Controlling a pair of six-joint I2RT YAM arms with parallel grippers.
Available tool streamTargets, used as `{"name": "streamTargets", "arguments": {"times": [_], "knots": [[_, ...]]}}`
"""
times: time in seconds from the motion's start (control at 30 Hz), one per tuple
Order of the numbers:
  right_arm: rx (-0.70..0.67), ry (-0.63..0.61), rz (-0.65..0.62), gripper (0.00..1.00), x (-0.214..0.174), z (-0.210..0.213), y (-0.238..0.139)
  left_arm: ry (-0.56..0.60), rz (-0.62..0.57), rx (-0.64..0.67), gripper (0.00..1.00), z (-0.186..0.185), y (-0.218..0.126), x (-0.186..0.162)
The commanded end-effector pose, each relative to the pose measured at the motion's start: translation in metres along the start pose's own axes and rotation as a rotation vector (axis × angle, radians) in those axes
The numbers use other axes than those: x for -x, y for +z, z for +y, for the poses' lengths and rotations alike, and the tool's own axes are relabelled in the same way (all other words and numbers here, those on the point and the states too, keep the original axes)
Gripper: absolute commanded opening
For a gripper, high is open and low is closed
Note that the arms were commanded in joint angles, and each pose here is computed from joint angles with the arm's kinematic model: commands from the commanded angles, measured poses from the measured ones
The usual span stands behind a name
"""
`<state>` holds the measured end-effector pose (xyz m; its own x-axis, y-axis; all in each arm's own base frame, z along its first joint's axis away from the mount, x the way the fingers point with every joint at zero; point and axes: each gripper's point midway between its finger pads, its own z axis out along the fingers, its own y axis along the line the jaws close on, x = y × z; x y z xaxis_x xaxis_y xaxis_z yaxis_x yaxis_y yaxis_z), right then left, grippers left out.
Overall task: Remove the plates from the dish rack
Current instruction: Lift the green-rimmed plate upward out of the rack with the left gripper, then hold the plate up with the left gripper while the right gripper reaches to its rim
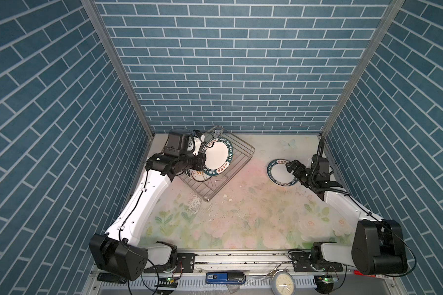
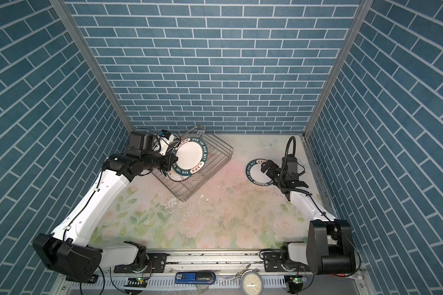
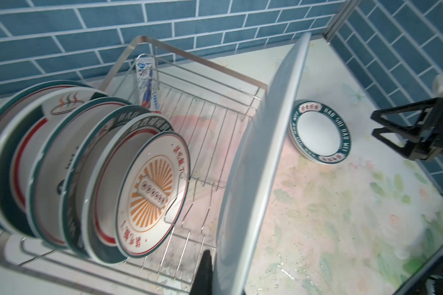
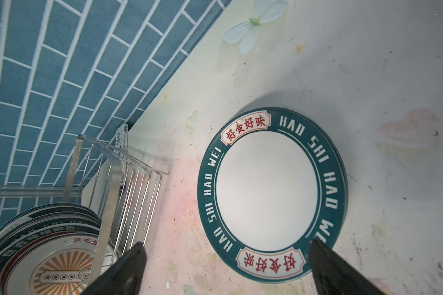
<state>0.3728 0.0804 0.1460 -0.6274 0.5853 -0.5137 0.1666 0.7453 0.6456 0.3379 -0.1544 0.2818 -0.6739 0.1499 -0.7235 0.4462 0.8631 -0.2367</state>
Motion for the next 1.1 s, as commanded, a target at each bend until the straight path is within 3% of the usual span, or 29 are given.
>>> {"name": "streamTargets", "arguments": {"times": [0.0,0.2,0.4,0.6,1.07], "knots": [[0.168,-0.02,-0.025,0.99,0.001,0.029,-0.009,-0.036,-0.036,-0.177,0.0,-0.028,0.003,0.01],[0.54,-0.051,-0.034,0.99,0.0,0.091,-0.028,-0.144,-0.006,-0.331,0.0,-0.042,0.021,0.009],[0.719,-0.161,0.049,0.99,-0.026,0.141,-0.039,-0.209,0.037,-0.345,0.0,-0.037,0.04,0.003],[0.783,-0.253,0.13,0.99,-0.061,0.175,-0.042,-0.253,0.075,-0.345,0.0,-0.033,0.053,-0.004],[0.838,-0.289,0.231,0.96,-0.098,0.196,-0.026,-0.352,0.137,-0.484,0.0,-0.052,0.071,-0.012]]}}
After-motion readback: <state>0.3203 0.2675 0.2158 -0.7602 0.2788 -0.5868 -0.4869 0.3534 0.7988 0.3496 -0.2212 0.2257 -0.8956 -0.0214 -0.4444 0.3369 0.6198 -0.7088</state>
